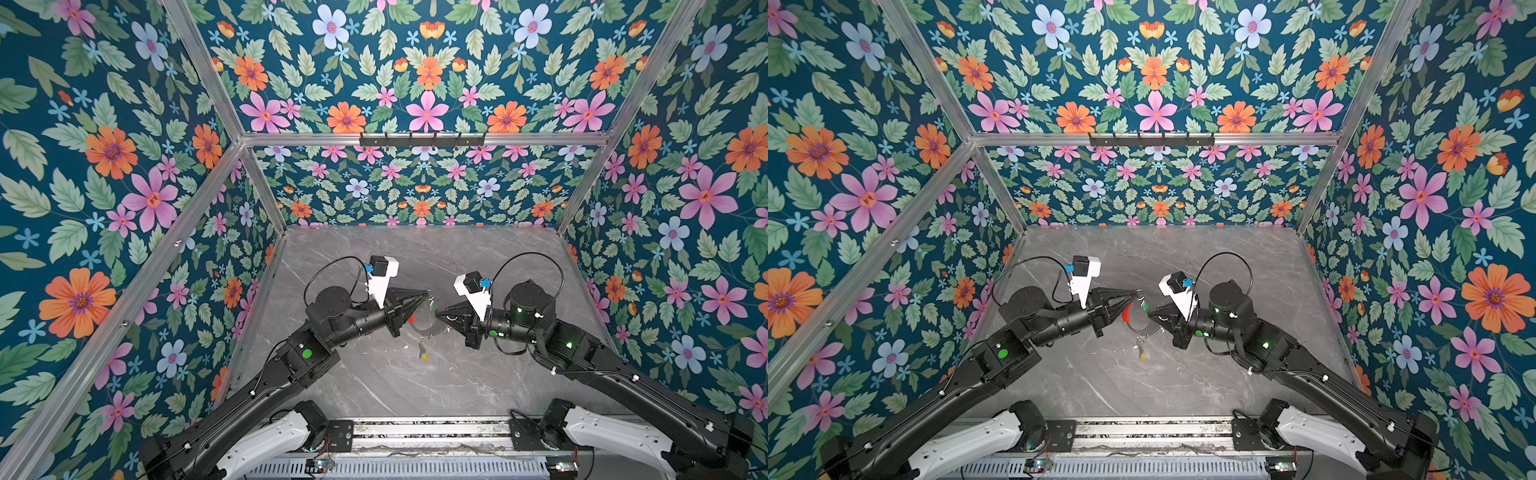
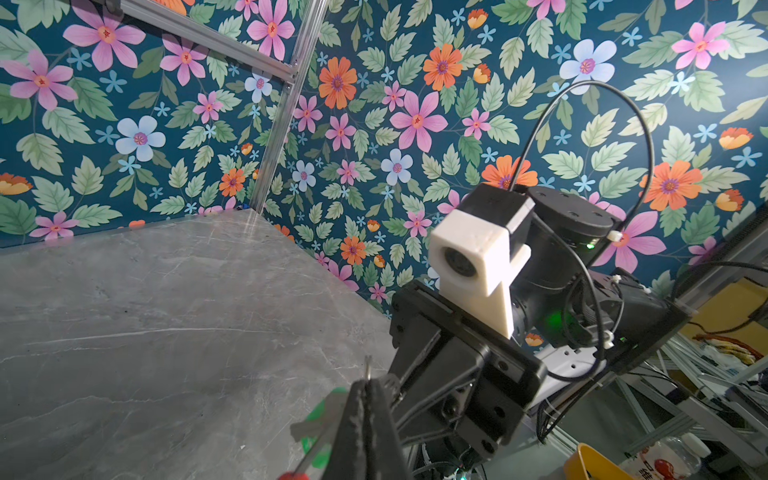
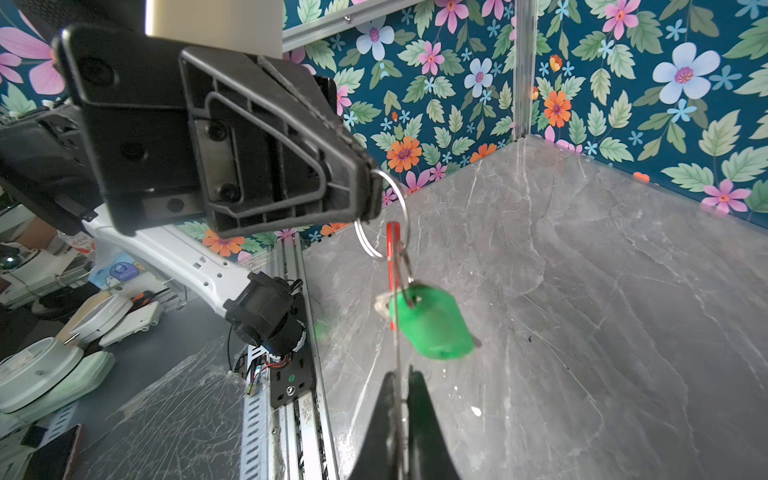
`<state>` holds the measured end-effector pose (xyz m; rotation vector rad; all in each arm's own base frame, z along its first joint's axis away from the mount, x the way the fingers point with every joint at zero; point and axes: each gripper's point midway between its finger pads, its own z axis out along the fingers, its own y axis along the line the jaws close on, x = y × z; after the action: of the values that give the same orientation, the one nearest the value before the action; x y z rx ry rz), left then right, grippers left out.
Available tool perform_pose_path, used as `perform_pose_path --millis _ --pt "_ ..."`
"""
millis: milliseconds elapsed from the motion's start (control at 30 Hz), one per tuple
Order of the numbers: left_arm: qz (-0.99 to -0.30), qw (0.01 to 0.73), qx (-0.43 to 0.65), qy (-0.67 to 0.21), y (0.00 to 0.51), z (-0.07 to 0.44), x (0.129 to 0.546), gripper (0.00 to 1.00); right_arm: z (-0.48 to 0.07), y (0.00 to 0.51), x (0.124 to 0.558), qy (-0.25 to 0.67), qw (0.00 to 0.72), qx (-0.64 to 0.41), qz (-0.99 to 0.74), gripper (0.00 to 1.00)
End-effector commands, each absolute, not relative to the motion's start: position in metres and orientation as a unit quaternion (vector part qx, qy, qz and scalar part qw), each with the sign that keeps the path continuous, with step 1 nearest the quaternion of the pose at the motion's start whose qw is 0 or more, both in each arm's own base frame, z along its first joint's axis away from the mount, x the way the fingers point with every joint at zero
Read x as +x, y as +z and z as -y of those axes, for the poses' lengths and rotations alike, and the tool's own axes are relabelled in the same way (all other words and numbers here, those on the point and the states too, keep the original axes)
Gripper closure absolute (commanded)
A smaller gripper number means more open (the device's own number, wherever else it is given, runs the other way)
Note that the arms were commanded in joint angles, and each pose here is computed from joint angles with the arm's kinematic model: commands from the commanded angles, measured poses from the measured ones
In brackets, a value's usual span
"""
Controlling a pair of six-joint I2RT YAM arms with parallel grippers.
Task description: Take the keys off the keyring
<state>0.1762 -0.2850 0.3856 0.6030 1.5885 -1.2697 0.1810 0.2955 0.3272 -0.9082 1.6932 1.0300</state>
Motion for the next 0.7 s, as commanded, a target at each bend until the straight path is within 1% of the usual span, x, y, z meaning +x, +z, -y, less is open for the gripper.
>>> perform_pose_path --millis 0,400,667 --pt "-0.655 0.503 0.241 -0.51 0.39 0.282 0.181 1.0 -0.295 0.332 0.184 0.406 0.474 -0.367 -0.689 1.0" --pt "-0.69 0.513 0.214 -0.463 0.378 0.281 0.199 1.0 -0.293 0.336 0.189 0.367 0.481 -0.357 -0.711 1.0" --pt "-0.691 0.51 0.215 -0.465 0.377 0.285 0.2 1.0 -0.298 0.331 0.196 0.296 0.497 -0.362 -0.731 1.0"
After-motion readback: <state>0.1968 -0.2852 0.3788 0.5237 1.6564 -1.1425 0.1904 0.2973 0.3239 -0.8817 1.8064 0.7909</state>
